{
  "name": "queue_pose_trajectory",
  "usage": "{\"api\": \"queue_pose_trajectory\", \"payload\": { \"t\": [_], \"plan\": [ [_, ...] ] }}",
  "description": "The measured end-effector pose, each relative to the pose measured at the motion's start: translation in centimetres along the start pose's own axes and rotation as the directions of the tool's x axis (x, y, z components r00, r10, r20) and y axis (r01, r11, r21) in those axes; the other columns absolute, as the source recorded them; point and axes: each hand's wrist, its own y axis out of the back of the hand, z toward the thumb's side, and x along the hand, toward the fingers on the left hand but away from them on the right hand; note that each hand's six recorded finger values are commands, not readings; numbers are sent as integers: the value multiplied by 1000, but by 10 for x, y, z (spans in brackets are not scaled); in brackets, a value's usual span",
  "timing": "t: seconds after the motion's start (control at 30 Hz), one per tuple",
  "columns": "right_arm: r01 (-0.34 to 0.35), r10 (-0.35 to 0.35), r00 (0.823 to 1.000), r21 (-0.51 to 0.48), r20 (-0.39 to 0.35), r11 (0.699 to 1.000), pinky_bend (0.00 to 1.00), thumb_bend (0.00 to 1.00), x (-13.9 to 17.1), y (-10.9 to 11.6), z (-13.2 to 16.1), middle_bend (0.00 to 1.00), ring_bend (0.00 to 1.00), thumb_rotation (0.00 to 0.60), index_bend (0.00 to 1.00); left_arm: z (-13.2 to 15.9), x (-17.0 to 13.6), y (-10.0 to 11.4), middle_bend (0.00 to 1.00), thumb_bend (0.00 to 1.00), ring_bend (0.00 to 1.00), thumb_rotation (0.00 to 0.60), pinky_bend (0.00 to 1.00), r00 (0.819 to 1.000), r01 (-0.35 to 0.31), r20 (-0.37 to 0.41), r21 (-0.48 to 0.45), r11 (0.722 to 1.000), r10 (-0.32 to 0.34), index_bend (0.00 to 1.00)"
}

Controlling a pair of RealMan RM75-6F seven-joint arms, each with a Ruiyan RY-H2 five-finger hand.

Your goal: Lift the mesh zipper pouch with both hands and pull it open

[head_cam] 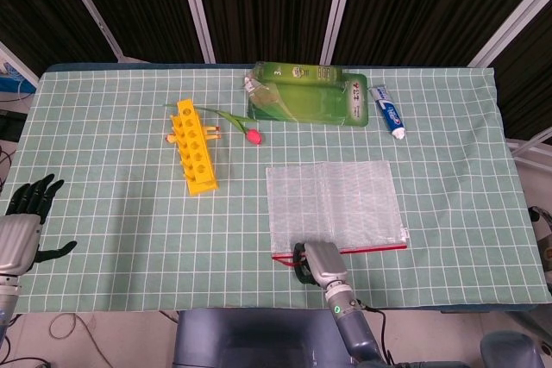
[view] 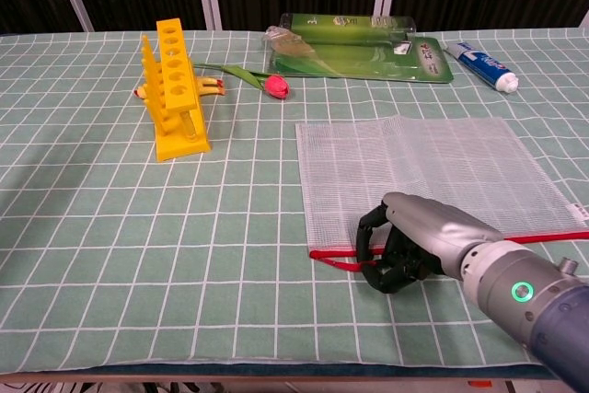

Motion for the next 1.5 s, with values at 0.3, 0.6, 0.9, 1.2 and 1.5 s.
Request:
{"api": "queue_pose_trajectory", "payload": {
  "t": [0.3, 0.6, 0.9, 1.2, 1.5],
  "plan": [
    [30, -30, 999, -3, -20, 1000, 982, 590, 2, 15, 4, 1000, 1000, 600, 621, 0, 0, 0, 0, 25, 0, 600, 0, 1000, 2, -5, -3, 1000, -2, 0],
    [109, -109, 992, -12, -64, 994, 982, 594, 2, 52, 19, 1000, 1000, 600, 677, 0, 0, 0, 0, 25, 0, 600, 0, 1000, 3, -11, -7, 1000, -3, 0],
    [254, -253, 960, -8, -120, 967, 982, 600, 2, 122, 38, 1000, 1000, 600, 693, 14, 11, 6, 0, 41, 0, 600, 0, 1000, 0, 20, -25, 1000, 0, 0],
    [342, -341, 924, -22, -174, 939, 982, 600, 8, 183, 65, 1000, 1000, 600, 696, 74, 50, 23, 0, 103, 0, 600, 0, 984, -6, 177, 5, 1000, 5, 50],
    [338, -338, 921, -36, -193, 941, 982, 600, 12, 198, 80, 1000, 1000, 600, 699, 168, 102, 46, 0, 108, 0, 600, 0, 928, -5, 373, 42, 999, -11, 91]
  ]
}}
